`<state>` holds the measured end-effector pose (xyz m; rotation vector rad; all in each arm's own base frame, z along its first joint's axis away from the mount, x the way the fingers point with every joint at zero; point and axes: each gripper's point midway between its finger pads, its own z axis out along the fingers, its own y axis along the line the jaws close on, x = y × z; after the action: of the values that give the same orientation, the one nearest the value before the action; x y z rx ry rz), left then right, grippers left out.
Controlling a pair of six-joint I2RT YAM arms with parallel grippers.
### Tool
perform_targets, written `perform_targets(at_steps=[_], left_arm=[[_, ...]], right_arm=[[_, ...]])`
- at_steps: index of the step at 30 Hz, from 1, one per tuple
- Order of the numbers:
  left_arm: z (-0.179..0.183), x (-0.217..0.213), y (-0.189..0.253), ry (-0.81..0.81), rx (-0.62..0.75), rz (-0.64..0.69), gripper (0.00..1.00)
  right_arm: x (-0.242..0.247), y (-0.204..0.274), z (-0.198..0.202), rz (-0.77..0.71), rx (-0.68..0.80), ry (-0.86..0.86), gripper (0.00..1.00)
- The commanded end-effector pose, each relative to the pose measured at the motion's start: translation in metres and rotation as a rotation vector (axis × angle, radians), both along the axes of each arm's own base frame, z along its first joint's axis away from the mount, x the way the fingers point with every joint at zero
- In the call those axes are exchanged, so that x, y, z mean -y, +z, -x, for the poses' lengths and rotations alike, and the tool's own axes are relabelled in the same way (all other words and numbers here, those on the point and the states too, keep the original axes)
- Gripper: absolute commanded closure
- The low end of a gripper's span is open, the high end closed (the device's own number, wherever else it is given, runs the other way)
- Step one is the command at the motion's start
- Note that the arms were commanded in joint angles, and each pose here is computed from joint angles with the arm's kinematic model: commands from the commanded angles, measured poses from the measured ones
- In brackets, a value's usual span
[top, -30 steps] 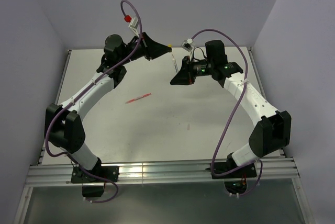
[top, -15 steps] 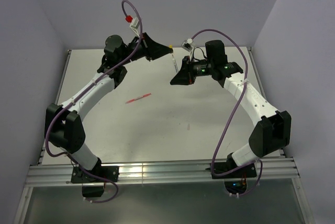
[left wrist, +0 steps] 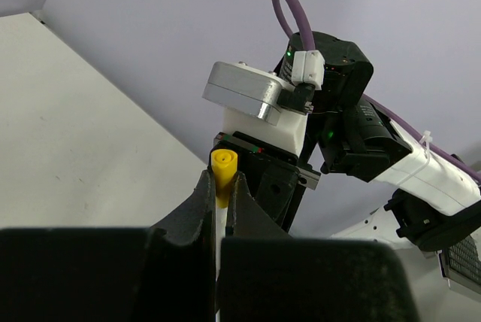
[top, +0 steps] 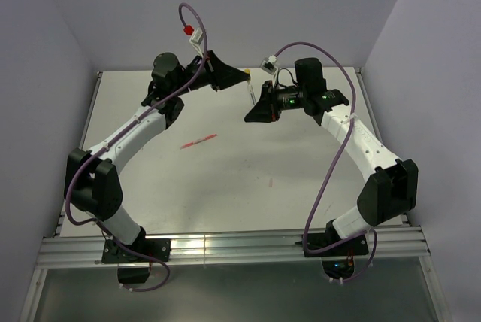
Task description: Insert the pens into the pen caps
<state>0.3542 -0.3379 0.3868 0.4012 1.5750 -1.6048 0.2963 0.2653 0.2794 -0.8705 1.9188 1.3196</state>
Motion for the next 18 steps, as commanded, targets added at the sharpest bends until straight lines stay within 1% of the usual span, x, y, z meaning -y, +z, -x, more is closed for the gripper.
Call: perform_targets(at_steps=[1,8,12,18], left_arm=[[0.008,0.003,0.002,-0.03,0.037,0.004,1.0],[0.017,0.002,-0.021,-0.042,-0.067,0.03,1.0],[0.024,0.008,-0.026,-0.049,-0.068,0.01,1.0],[0.028,0.014,-0.027,-0.049,-0.06,-0.007,0.99]], right_arm=[[0.002,0.015,0.003,-0.012,0.074,-0.002,1.0],[-0.001,0.031,-0.009,-0.02,0.106,-0.027,1.0],[-0.004,0.05,-0.02,-0.037,0.14,-0.041,1.0],[-0.002,0.063,-0.035,-0.027,0.19,-0.099,1.0]])
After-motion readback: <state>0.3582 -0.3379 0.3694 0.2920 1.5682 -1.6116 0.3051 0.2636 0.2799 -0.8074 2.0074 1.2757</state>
